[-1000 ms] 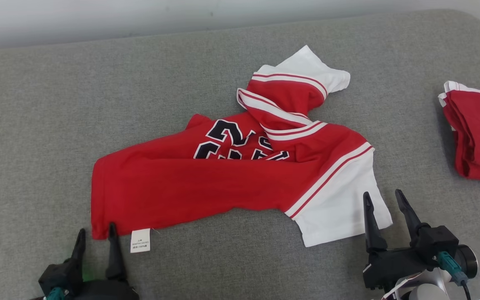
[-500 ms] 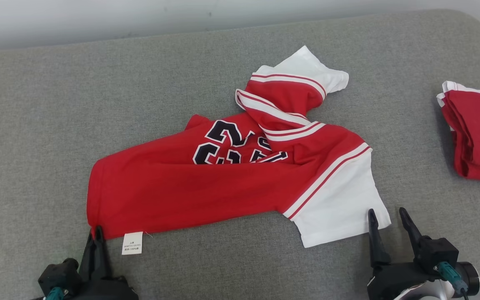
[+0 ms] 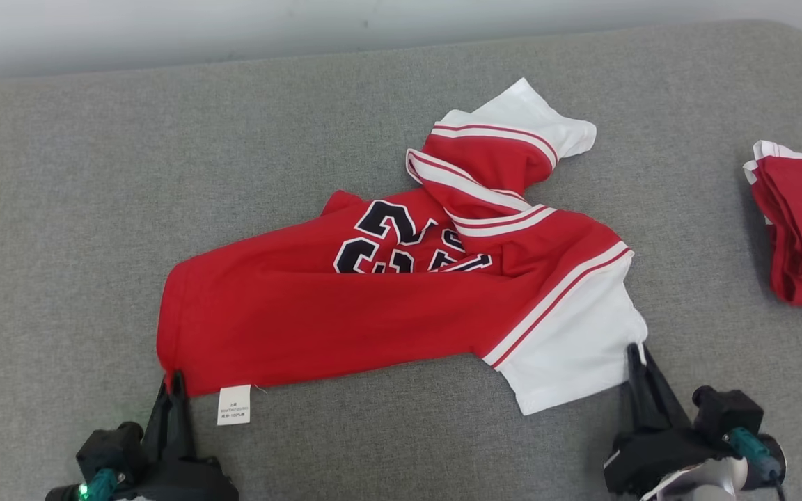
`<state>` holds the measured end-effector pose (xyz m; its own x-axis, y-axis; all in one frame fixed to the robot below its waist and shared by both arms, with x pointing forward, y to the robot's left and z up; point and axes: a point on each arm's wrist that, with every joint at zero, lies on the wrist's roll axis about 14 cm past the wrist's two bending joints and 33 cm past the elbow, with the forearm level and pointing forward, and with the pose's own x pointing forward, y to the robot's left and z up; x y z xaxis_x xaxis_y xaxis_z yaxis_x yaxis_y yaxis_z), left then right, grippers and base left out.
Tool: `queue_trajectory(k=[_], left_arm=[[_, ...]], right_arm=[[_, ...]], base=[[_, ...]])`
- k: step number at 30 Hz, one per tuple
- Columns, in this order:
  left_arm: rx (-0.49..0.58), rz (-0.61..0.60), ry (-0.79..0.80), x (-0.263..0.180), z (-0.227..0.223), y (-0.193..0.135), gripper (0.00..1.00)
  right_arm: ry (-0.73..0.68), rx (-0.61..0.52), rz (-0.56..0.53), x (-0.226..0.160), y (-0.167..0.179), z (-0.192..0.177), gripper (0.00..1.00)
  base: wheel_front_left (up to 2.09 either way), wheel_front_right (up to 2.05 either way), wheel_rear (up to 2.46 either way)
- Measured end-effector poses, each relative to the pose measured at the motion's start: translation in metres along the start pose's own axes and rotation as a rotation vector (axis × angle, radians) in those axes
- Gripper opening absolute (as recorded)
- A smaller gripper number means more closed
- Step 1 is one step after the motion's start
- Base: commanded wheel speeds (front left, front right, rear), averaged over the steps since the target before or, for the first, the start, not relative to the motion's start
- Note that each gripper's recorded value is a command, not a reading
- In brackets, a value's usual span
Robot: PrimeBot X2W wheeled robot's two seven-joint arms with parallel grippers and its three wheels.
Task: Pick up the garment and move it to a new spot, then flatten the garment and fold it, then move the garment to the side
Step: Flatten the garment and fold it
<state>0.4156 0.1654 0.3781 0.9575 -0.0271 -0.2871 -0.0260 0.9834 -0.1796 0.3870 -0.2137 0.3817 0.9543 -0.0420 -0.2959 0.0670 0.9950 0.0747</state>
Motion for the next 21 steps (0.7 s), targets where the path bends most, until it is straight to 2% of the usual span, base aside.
queue_trajectory(k=[8,12,16,21], left_arm=[[0.037,-0.052,-0.196,-0.001,0.066,-0.013,0.0],[0.085,-0.099,-0.342,-0.004,0.118,-0.024,0.0],[0.18,-0.142,-0.506,-0.011,0.181,-0.031,0.0],[0.337,-0.187,-0.723,-0.032,0.268,-0.043,0.0]], right_arm=[[-0.309,0.071,0.034,0.003,0.01,0.1,0.0],[-0.488,0.077,0.078,-0.004,0.022,0.163,0.0],[-0.692,0.054,0.135,-0.017,0.033,0.239,0.0],[-0.975,0.006,0.205,-0.057,0.043,0.342,0.0]], base=[[0.0,0.0,0.0],[0.0,0.0,0.0],[0.0,0.0,0.0],[0.0,0.0,0.0]])
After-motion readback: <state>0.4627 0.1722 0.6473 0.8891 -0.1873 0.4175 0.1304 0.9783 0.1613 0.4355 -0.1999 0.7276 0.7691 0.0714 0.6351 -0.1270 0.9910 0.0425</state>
